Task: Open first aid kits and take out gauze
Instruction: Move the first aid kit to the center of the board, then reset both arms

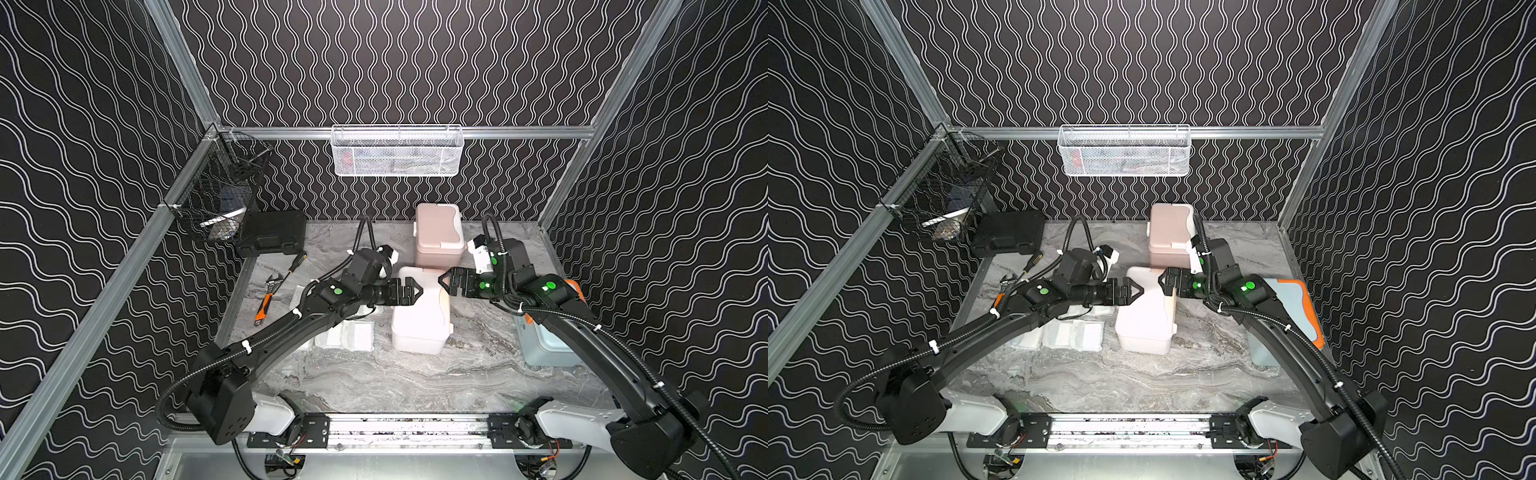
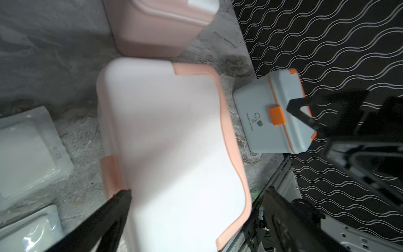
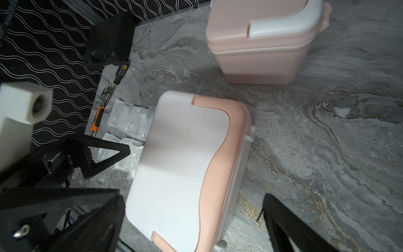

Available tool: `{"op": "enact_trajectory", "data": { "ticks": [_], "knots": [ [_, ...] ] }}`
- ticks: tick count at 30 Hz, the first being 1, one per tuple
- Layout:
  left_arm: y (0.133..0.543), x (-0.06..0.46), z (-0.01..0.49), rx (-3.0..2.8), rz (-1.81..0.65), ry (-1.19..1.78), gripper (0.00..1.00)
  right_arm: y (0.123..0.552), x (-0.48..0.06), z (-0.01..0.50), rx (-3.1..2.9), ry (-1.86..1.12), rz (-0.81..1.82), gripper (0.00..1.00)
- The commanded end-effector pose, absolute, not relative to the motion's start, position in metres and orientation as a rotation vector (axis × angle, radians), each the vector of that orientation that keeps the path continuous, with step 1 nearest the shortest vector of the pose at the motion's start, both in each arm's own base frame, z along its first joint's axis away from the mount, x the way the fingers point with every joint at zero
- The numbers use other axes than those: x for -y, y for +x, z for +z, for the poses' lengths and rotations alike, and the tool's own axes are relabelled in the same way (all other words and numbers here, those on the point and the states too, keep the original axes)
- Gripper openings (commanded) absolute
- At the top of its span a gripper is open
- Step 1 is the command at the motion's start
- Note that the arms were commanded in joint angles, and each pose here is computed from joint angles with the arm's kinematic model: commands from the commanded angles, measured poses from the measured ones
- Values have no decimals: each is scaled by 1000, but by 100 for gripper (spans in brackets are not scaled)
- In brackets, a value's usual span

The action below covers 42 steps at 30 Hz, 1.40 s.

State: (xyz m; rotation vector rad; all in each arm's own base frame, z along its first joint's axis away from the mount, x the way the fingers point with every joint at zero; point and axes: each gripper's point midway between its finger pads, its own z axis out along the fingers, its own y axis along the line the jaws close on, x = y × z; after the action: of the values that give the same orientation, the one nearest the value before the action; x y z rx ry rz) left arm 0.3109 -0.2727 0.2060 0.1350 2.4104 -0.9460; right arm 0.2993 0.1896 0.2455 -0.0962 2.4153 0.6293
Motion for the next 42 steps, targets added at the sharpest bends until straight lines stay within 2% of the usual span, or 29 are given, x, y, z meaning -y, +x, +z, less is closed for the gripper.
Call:
{"op": "enact_trajectory", "data": {
  "ticks": [1, 8, 13, 16, 23, 31, 36, 42],
  "knots": [
    [309, 269, 203, -2407, -940, 127, 99, 295, -192, 233, -2441, -91, 651, 100],
    [294, 256, 204, -2394, -918, 120, 99, 282, -180, 212, -2489, -74, 613, 100],
    [281, 235, 225, -2293, -879, 128, 99, 272, -161, 223, -2358, -33, 581, 100],
    [275, 215, 231, -2251, -793, 104, 99, 270, -140, 215, -2317, 39, 491, 100],
    [272, 153, 192, -2260, -477, -82, 99, 277, -94, 168, -2300, 121, 191, 100],
    [302, 86, 137, -2322, -131, -254, 99, 298, -45, 152, -2150, 175, -73, 100],
    [319, 52, 134, -2267, 26, -260, 99, 316, -18, 129, -2146, 284, -93, 100],
    [327, 9, 134, -2187, 150, -290, 99, 340, 2, 123, -2099, 349, -119, 100]
  ]
}}
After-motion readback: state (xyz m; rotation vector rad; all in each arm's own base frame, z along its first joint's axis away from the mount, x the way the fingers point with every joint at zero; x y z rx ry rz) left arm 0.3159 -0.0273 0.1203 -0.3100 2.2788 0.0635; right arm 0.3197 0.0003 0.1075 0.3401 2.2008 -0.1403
